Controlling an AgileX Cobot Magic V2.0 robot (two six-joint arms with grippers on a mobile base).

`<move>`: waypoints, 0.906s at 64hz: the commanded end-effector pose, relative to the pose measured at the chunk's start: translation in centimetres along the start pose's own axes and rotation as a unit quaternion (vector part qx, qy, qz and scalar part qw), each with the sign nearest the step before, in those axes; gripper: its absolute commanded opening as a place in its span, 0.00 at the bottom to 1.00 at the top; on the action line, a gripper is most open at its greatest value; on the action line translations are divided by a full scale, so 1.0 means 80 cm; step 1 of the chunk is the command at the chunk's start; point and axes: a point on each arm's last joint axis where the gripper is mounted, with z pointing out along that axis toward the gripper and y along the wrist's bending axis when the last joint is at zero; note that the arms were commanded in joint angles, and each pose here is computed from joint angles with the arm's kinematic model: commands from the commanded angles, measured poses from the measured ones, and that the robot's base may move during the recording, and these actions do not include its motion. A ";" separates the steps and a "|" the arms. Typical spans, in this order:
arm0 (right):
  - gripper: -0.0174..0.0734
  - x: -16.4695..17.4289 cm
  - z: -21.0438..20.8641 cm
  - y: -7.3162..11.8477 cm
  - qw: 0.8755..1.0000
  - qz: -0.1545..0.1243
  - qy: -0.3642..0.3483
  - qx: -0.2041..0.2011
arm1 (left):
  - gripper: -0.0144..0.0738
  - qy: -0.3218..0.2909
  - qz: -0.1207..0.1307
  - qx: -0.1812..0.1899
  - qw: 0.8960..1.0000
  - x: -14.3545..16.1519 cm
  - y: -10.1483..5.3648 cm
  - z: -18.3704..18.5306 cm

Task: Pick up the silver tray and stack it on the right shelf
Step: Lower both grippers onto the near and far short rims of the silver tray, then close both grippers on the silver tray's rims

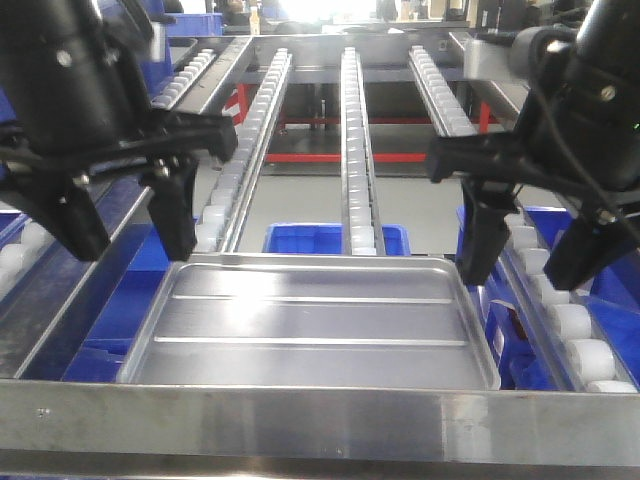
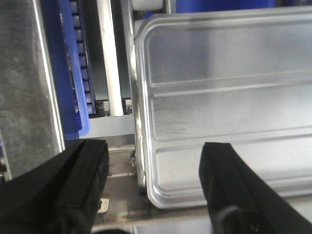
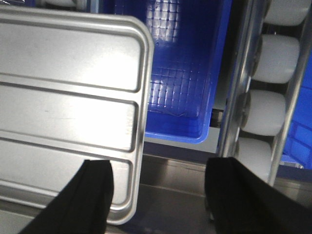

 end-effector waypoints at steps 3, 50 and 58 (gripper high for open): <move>0.75 -0.016 -0.009 0.007 0.999 -0.006 -0.043 -0.014 | 0.52 -0.041 -0.005 0.018 0.999 -0.014 -0.008 -0.010; 0.75 -0.021 0.035 0.007 0.999 -0.003 -0.039 -0.010 | 0.52 -0.021 0.009 -0.003 1.000 -0.017 -0.007 0.037; 0.75 -0.021 0.035 0.007 0.999 -0.003 -0.039 -0.010 | 0.52 -0.015 0.009 -0.005 1.000 -0.017 -0.008 0.043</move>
